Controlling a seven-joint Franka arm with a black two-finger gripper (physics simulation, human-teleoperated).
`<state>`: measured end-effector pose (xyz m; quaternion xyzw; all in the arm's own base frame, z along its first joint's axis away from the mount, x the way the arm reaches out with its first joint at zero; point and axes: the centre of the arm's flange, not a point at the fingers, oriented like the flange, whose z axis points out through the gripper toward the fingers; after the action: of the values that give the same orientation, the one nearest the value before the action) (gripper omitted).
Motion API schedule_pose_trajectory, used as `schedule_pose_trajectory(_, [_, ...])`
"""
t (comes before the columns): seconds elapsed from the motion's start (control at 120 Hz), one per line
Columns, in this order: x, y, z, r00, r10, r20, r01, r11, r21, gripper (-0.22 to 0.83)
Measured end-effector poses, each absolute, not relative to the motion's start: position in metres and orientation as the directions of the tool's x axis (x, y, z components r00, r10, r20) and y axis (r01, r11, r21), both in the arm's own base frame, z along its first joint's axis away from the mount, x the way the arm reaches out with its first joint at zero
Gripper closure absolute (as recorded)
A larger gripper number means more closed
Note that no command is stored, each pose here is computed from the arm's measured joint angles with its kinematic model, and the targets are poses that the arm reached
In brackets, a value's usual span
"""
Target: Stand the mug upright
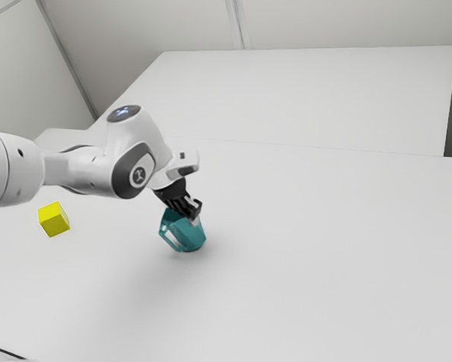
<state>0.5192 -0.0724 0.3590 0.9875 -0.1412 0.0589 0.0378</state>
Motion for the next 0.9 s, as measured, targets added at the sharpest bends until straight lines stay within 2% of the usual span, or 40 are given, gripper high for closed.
schedule_pose_trajectory(0.167, [0.515, -0.087, 0.357, 0.951, -0.282, 0.126, -0.292, -0.954, 0.065, 0.34])
schedule_pose_trajectory(0.325, [0.515, -0.090, 0.381, 0.947, -0.279, 0.157, -0.286, -0.958, 0.027, 0.16])
schedule_pose_trajectory(0.458, [0.527, -0.047, 0.420, 0.962, -0.197, 0.187, -0.199, -0.980, -0.008, 0.09])
schedule_pose_trajectory(0.633, [0.542, -0.048, 0.477, 0.961, -0.193, 0.199, -0.194, -0.981, -0.011, 0.04])
schedule_pose_trajectory(0.758, [0.557, -0.045, 0.532, 0.957, -0.194, 0.215, -0.198, -0.980, -0.002, 0.02])
schedule_pose_trajectory(0.9, [0.564, -0.030, 0.565, 0.968, -0.169, 0.185, -0.177, -0.984, 0.025, 0.01])
